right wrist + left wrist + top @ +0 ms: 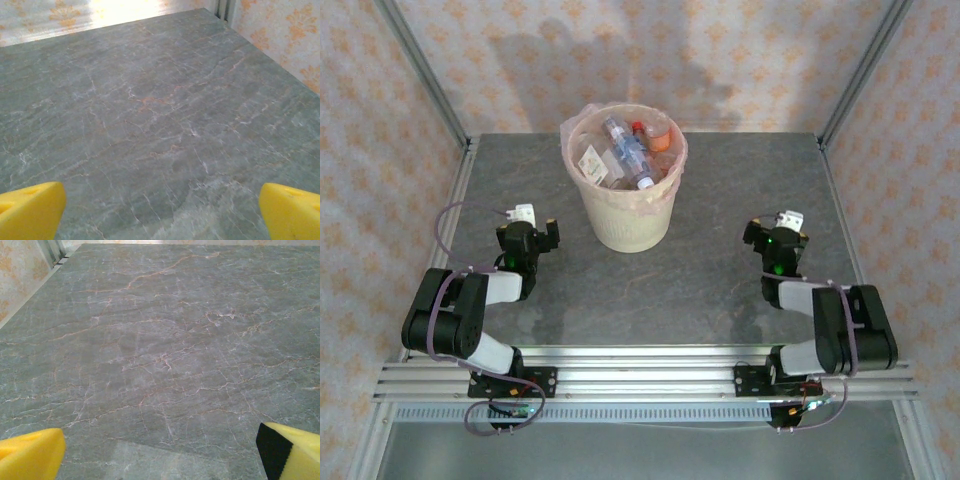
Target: Put the plastic bottles in the bin
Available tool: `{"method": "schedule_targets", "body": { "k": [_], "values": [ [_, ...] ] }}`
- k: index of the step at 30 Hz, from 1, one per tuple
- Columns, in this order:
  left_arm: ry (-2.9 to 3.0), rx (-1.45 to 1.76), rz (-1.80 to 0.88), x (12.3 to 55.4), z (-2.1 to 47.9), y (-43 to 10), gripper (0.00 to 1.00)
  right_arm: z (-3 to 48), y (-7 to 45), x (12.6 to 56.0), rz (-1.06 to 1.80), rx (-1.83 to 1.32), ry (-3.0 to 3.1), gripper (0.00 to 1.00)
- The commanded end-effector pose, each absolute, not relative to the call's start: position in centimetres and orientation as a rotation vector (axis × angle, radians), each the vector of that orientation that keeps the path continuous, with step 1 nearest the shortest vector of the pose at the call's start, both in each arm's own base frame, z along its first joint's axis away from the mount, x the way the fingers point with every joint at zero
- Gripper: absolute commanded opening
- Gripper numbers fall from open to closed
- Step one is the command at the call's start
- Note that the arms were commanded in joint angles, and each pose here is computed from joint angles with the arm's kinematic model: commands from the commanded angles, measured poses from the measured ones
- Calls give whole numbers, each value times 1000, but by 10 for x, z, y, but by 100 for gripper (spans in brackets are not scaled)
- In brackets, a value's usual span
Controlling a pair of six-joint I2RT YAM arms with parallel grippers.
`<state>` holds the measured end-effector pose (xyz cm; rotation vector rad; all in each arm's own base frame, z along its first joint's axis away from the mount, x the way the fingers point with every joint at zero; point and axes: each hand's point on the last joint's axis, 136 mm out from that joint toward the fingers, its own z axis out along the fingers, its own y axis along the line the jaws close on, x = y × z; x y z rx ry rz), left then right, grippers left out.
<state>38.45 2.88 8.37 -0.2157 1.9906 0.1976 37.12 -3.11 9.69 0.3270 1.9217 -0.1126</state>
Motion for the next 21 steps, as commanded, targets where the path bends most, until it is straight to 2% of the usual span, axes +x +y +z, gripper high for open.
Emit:
{"method": "schedule_targets", "body": {
  "k": [1,21],
  "values": [
    [1959,-200,205,391,95,30,100,99,-27,385,-83,289,1890,99],
    [1960,-200,206,391,95,30,100,91,-41,388,-145,371,1914,99]
  ]
}}
